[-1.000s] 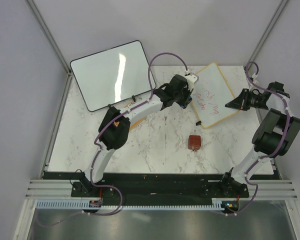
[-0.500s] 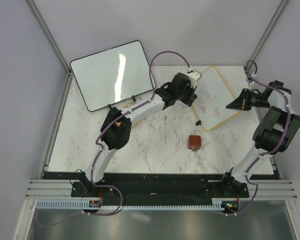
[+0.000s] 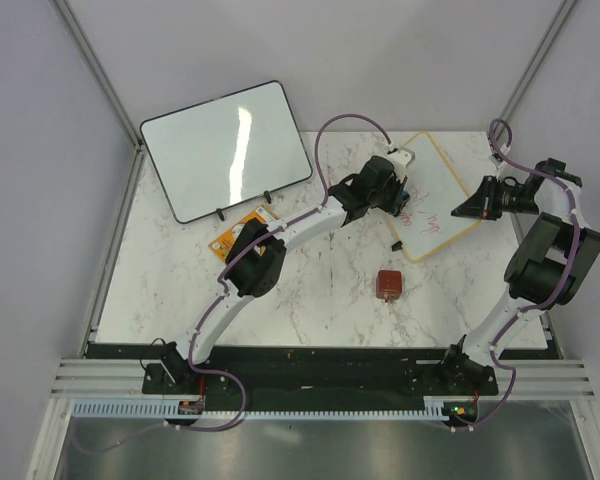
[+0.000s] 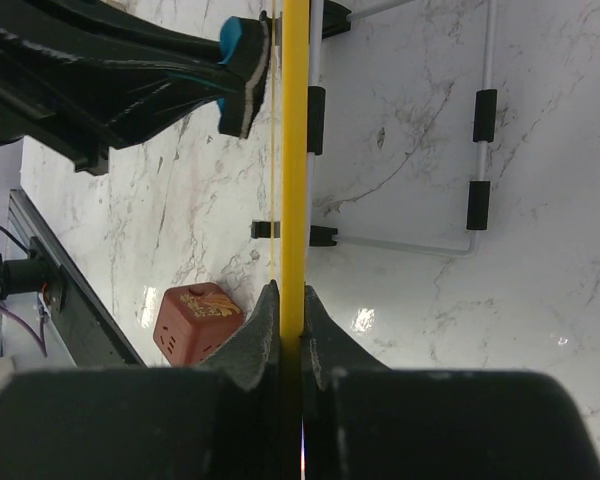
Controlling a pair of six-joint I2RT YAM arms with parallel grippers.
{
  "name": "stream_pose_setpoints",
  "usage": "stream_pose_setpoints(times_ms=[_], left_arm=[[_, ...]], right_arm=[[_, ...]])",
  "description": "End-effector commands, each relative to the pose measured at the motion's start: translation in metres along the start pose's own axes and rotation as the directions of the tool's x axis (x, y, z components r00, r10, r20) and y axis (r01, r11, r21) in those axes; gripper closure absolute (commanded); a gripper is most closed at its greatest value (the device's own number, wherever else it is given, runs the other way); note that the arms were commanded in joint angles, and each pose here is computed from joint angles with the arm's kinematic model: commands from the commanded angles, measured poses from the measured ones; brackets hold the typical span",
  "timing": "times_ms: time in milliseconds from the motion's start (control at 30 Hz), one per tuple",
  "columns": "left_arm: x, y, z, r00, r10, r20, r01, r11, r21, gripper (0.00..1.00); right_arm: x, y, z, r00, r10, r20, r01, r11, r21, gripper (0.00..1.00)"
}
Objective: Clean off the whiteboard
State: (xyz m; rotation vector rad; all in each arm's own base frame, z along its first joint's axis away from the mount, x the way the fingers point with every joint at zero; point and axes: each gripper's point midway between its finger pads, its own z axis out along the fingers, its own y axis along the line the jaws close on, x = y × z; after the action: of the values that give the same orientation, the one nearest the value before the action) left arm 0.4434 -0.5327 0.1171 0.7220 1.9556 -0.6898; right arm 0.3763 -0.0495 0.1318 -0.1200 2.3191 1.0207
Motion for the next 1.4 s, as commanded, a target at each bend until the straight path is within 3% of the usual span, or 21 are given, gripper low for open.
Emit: stream_pose_setpoints(times_ms=[0,300,567,767,900,1000,1367], left_arm=[[-0.023,-0.013,0.009,0.994,-0.053,0.097,0.048,0.997,0.061,0.98],[-0.013,-0.088,0.006,0.99,-0.06,0.124,0.022,0.957,0.288,0.98],[0.001,-0.168,-0.011,0.985,-0.074,0.154,0.014,0.934,0.358,0.98],[0.011,-0.201,-0.024,0.982,-0.037,0.185,-0.027,0.944,0.33,0.98],[0.013,-0.17,-0.013,0.975,-0.022,0.219,0.001,0.995,0.096,0.98],[0.014,-0.137,-0.005,0.975,-0.037,0.217,0.045,0.998,-0.033,0.98],[0.012,-0.017,0.018,0.95,-0.229,0.21,0.264,0.952,-0.153,0.98]], right_arm=[[0.019,-0.013,0.003,0.973,-0.202,-0.114,0.213,0.972,0.098,1.0],[0.023,0.006,0.002,0.964,-0.258,-0.065,0.263,0.961,0.083,1.0],[0.028,0.003,0.005,0.968,-0.245,-0.053,0.249,0.964,0.096,1.0],[0.027,0.003,0.006,0.969,-0.242,-0.052,0.247,0.964,0.096,1.0],[0.024,0.004,0.005,0.97,-0.239,-0.043,0.242,0.965,0.098,1.0],[0.023,0.006,0.005,0.97,-0.241,-0.041,0.244,0.965,0.098,1.0],[0.025,0.006,0.0,0.966,-0.251,-0.058,0.257,0.959,0.12,1.0]])
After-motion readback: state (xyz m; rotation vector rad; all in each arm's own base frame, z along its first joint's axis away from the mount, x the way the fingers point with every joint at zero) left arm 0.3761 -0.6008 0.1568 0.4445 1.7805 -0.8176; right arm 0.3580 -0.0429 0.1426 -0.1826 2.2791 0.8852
